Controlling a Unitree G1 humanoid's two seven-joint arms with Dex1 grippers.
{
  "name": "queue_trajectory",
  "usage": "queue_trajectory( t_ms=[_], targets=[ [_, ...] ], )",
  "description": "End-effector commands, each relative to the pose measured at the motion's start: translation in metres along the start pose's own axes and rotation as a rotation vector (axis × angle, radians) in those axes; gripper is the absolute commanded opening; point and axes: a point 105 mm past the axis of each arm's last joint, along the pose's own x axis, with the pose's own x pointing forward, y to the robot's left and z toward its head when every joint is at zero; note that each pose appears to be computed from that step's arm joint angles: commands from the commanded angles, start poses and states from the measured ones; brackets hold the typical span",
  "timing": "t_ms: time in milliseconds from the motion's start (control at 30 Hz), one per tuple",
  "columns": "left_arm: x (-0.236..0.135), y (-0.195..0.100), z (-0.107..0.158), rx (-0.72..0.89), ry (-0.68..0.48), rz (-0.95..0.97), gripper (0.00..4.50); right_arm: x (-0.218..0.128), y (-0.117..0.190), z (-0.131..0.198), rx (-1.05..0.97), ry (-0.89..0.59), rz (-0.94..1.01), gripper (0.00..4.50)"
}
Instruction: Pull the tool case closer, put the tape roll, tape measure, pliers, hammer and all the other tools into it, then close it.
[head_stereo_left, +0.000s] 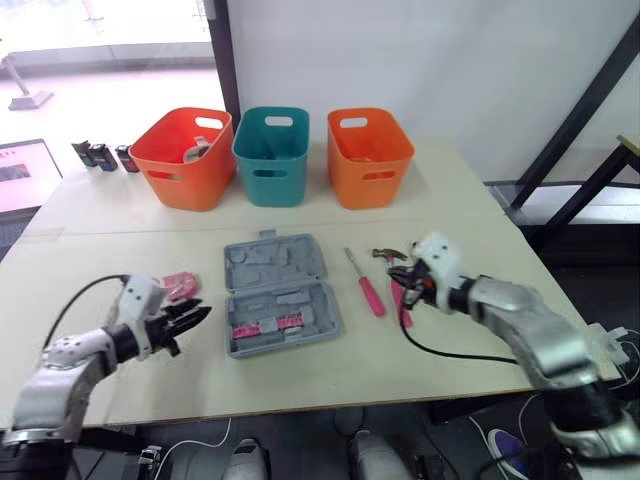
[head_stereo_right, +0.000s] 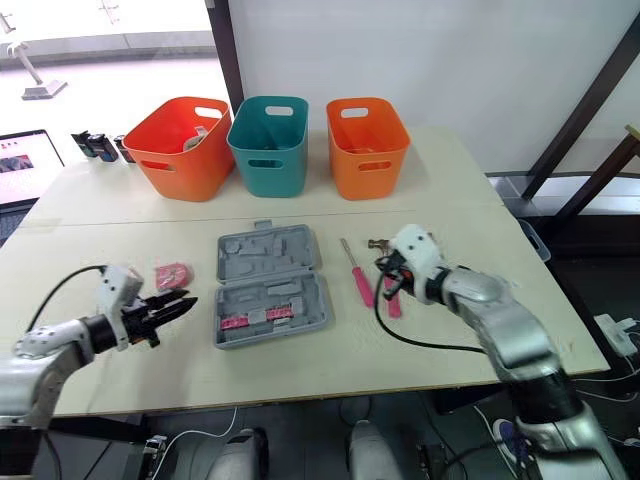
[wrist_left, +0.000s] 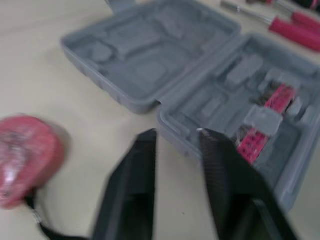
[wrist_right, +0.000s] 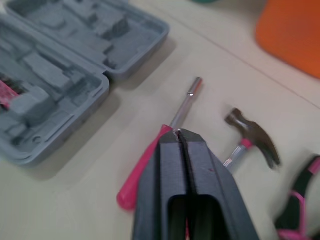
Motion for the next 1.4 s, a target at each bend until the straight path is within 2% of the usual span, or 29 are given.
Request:
queue_trajectory(
  t_ms=[33, 200, 400, 700, 967, 1133, 1400],
  targets=[
    [0.004, 0.015, 0.0, 0.057, 0.02, 0.064, 0.04, 0.022, 0.004, 0.006, -0.132, 0.026, 0.049, 0.0],
    [0.016, 0.037, -0.002, 0.099, 0.075, 0.163, 0.04, 0.062, 0.006, 0.006, -0.234, 0.077, 0.075, 0.0],
    [0.039, 0.031, -0.006, 0.128, 0.105, 0.128, 0.04, 0.096, 0.017, 0.005, -0.284, 0.134, 0.116, 0.0],
    [0.066, 0.015, -0.021, 0.203, 0.176, 0.049, 0.04, 0.116, 0.051, 0.01, -0.332, 0.153, 0.23, 0.0],
    [0.065, -0.026, -0.029, 0.207, 0.185, -0.157, 0.04, 0.089, 0.081, -0.007, -0.359, 0.169, 0.387, 0.0],
    [0.057, -0.061, -0.035, 0.216, 0.205, -0.29, 0.04, 0.061, 0.084, -0.028, -0.334, 0.225, 0.378, 0.0],
    [0.053, -0.083, -0.042, 0.208, 0.231, -0.352, 0.04, 0.019, 0.092, -0.044, -0.255, 0.281, 0.352, 0.0]
  ],
)
